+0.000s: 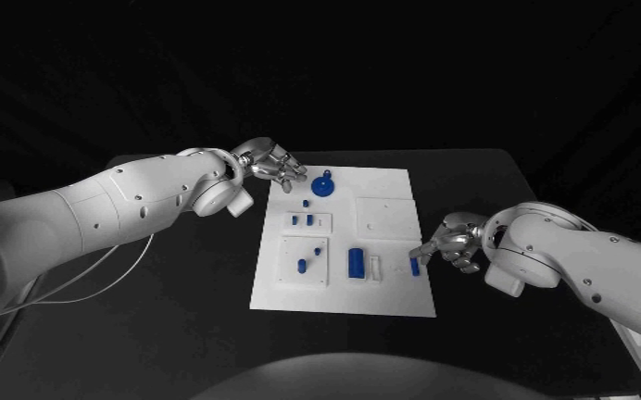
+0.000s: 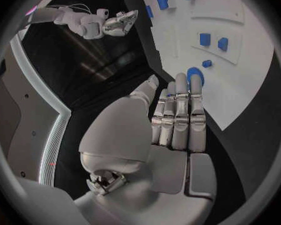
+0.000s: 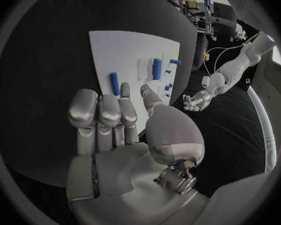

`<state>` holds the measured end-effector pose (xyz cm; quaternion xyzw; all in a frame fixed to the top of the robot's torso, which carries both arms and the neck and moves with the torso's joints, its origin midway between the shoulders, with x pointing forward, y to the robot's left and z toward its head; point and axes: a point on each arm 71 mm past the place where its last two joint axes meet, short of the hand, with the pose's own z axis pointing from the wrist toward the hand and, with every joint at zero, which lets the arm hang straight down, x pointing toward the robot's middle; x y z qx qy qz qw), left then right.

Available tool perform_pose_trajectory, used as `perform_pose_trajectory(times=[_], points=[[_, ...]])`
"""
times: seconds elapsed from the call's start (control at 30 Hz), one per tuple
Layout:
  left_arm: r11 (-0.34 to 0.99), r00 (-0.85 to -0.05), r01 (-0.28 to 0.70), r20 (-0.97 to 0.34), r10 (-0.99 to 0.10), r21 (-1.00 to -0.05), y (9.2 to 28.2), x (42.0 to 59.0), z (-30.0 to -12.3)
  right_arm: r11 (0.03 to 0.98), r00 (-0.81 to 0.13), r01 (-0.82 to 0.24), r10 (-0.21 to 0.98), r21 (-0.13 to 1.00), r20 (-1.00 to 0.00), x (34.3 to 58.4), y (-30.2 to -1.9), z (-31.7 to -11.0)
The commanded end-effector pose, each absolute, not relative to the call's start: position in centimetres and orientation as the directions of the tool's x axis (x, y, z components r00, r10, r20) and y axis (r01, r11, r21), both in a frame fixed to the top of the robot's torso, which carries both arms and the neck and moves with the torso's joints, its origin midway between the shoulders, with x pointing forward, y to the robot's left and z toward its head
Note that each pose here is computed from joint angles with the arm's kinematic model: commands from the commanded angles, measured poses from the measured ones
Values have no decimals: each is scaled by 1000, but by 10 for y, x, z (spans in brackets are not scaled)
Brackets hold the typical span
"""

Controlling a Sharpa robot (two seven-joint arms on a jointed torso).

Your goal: Assemble the parts on the task board

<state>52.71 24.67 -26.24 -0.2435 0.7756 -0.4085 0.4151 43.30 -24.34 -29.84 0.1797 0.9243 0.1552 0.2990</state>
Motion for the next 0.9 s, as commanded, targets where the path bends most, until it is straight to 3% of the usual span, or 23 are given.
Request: perform_pose_trajectory(times=[0.03, 0.5, 0.9], points=[[538, -533, -17, -447, -718, -843, 245, 527, -261, 918, -765, 206, 368, 340, -529, 435, -249, -300], [536, -522, -13, -452, -724, -844, 245, 527, -260, 942, -716, 220, 333, 254, -614, 447, -251, -309], [534, -527, -13, -448, -722, -845, 244, 526, -261, 950, -725, 207, 309, 232, -616, 444, -238, -326]])
